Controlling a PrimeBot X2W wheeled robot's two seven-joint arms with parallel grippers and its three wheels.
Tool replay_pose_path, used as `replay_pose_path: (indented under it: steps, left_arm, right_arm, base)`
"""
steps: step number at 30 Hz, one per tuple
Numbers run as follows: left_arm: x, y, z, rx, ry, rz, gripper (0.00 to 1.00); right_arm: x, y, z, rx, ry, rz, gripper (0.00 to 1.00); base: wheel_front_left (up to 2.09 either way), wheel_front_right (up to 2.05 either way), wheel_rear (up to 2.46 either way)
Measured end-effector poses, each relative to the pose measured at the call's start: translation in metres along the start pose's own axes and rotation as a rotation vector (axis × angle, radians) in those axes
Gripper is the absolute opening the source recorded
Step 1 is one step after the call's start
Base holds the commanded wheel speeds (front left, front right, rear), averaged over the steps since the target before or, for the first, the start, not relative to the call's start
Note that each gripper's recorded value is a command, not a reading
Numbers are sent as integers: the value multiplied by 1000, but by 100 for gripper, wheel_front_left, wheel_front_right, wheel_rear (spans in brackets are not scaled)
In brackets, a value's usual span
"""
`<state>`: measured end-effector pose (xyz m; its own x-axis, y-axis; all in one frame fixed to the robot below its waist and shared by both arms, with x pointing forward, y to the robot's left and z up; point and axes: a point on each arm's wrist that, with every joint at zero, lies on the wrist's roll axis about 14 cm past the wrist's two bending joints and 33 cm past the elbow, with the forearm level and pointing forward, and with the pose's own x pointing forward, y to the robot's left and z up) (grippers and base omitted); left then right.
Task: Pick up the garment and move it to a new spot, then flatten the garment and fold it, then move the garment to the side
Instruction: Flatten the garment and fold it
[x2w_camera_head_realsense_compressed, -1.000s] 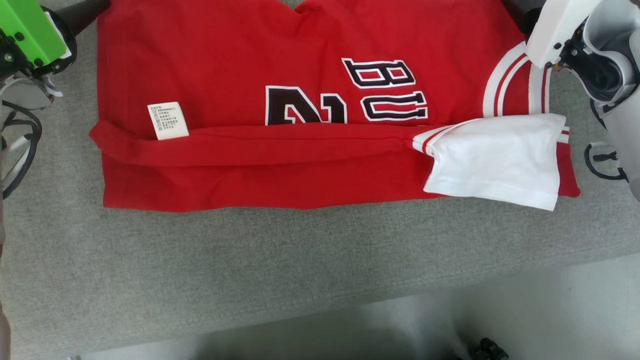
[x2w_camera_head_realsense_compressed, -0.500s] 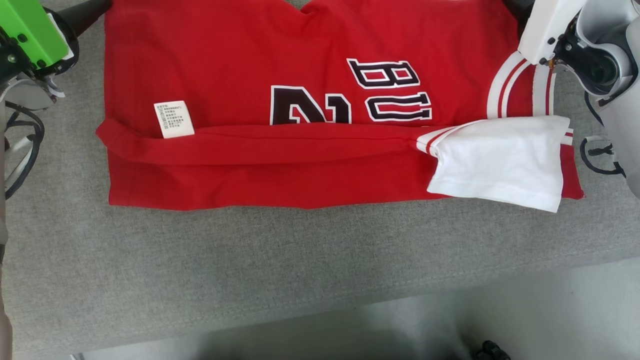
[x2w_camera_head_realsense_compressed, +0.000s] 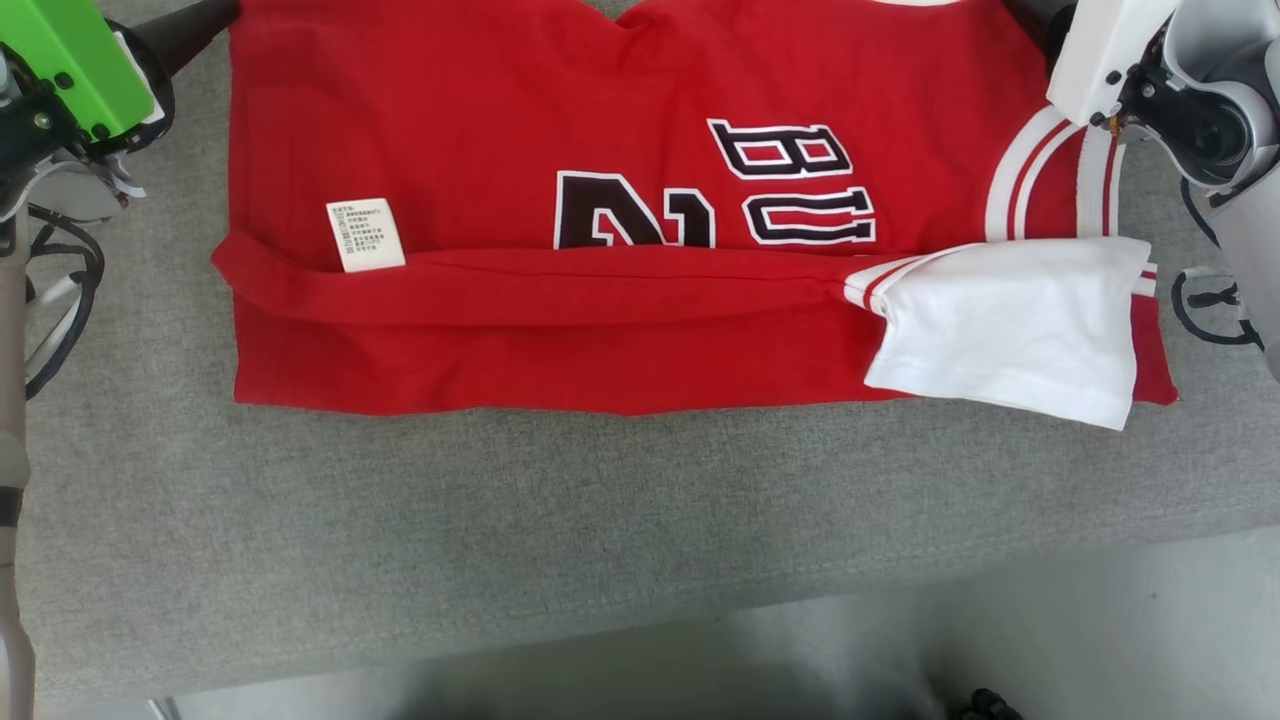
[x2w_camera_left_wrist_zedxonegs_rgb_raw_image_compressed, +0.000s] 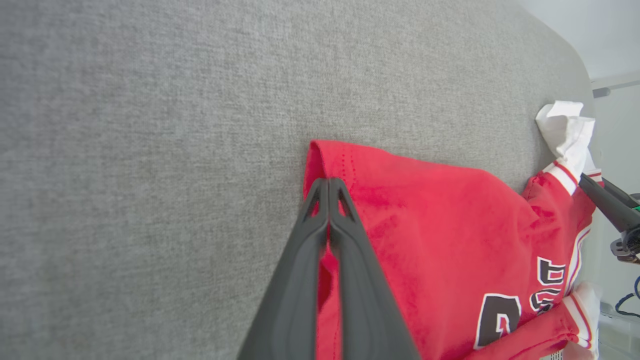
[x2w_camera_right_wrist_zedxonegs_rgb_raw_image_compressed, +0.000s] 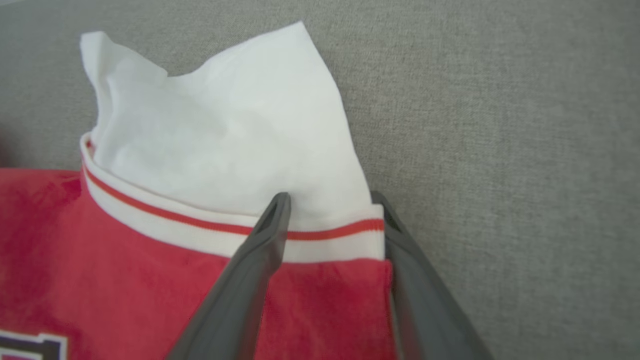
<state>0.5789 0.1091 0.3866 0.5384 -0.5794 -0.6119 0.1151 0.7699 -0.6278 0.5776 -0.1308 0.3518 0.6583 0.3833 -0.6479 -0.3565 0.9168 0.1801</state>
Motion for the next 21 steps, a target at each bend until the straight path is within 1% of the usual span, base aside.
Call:
replay_pose_path:
  steps: [2,3,4,6,7,8,14,21]
  left_arm:
    - [-1,0,0,-1,0,1,0]
    - [-1,0,0,-1,-4,1,0]
    - [-2,0,0,-2,-5,1,0]
    - [-2,0,0,0,-10,-2,0]
    - [-3,-1,1,-1,-14,-3,0]
    - [-3,-1,1,-2,-15,-4,0]
    - [-5,-1,4,-14,-35,-6,0]
    - [-7,0,18,-30,-102,-18,0]
  right_arm:
    - [1,0,0,-1,0,1,73]
    - [1,0,0,-2,1,1,66]
    - [2,1,0,-2,0,2,50]
    - [3,1,0,-4,-2,3,36]
    - [4,2,0,-5,-1,4,22]
    - [4,3,1,-7,-4,6,0]
    - [4,2,6,-21,-35,2,0]
    - [-2,-12,14,-17,-82,-29,0]
  base:
    - [0,0,0]
    - [0,0,0]
    - [0,0,0]
    - [0,0,0]
    - [0,0,0]
    - [0,0,0]
    - [0,0,0]
    - [0,0,0]
